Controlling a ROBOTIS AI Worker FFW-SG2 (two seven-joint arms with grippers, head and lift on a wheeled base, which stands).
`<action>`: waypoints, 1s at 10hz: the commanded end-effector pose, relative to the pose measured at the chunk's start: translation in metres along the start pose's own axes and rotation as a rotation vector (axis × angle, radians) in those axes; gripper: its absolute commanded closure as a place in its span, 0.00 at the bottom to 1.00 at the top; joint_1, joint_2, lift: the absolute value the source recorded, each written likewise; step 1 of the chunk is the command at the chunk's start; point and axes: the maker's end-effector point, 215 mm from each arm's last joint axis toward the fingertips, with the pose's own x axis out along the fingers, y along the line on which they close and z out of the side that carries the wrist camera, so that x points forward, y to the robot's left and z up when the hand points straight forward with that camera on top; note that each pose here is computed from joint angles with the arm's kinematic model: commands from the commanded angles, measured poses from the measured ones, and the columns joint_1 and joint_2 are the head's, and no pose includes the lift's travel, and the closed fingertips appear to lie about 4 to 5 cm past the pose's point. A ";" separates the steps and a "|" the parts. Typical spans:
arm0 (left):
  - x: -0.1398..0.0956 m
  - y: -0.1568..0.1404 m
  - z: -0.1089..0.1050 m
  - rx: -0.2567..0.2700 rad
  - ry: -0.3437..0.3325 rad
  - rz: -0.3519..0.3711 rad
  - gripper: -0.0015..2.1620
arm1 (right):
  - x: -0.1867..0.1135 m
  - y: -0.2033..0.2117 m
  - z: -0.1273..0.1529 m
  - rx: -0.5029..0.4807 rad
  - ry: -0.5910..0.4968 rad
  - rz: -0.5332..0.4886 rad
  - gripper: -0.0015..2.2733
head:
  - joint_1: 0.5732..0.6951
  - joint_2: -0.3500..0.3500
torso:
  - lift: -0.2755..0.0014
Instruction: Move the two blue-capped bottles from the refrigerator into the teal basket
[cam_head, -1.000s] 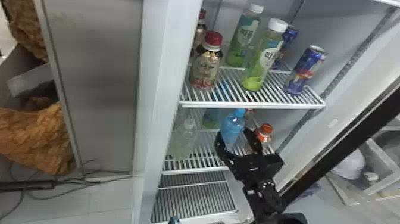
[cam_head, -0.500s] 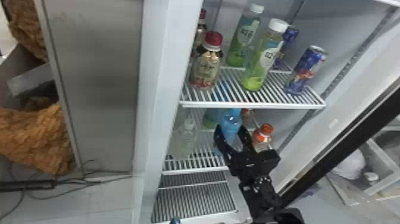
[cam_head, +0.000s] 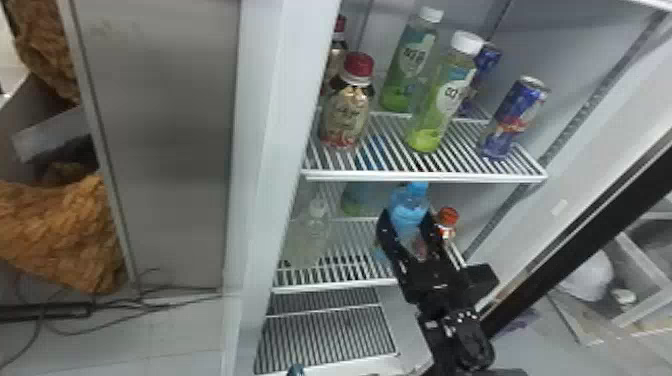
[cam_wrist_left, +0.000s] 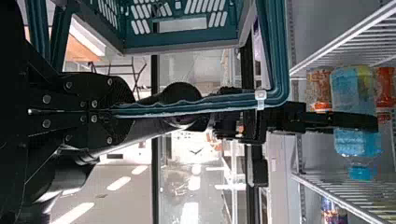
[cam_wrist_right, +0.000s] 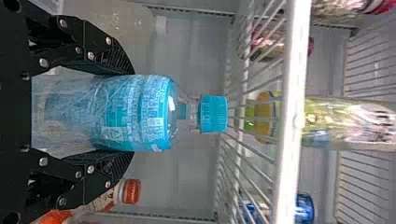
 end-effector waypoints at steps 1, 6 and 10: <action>-0.001 0.000 0.000 -0.002 -0.003 0.000 0.53 | -0.010 0.002 0.006 0.004 -0.006 0.003 0.25 | 1.00 0.00 | 0.47; -0.001 0.001 0.001 -0.005 -0.007 0.000 0.53 | -0.057 0.039 0.030 0.064 0.037 0.105 0.25 | 1.00 0.00 | 0.47; -0.002 0.001 0.002 -0.005 -0.009 -0.001 0.53 | -0.075 0.065 0.030 0.096 0.143 0.223 0.25 | 1.00 0.00 | 0.47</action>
